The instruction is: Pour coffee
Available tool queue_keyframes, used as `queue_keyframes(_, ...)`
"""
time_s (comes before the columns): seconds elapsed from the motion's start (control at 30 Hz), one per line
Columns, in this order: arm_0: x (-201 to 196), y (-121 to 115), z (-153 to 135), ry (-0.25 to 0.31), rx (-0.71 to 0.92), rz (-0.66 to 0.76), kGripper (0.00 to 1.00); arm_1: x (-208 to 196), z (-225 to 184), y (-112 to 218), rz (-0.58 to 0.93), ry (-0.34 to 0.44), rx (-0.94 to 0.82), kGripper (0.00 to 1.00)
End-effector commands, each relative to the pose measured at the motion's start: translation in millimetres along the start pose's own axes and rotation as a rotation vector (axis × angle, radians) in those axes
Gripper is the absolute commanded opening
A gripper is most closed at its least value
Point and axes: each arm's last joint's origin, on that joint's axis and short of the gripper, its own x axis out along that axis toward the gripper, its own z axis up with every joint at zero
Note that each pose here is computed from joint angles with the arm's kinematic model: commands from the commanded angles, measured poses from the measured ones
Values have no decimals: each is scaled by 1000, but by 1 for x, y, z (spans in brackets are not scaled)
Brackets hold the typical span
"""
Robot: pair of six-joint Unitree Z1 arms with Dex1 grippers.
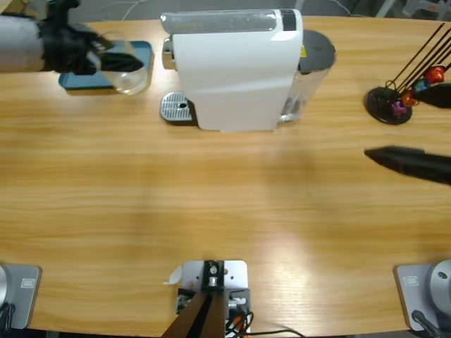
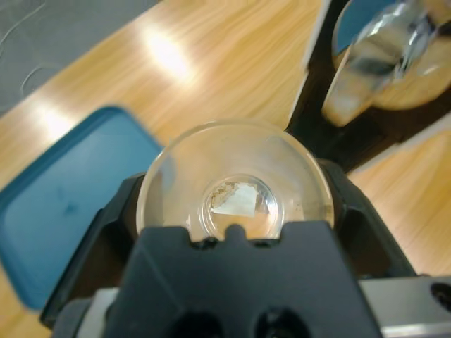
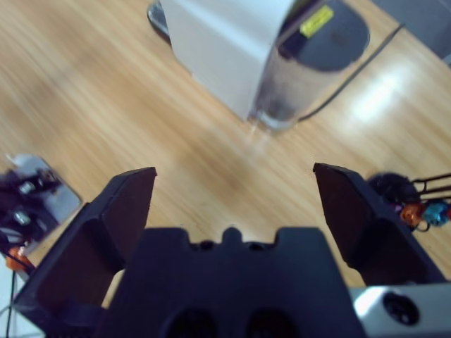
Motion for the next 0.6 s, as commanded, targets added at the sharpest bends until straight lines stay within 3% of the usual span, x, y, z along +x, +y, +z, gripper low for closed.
queue_keyframes(0.03, 62, -26, -7, 117, 57, -128, 0, 2, -20, -2, -17, 26, 3, 1000)
queue_keyframes(0.6, 79, -42, -32, 212, 98, -151, 0, 5, -20, -4, -25, 23, 28, 1000)
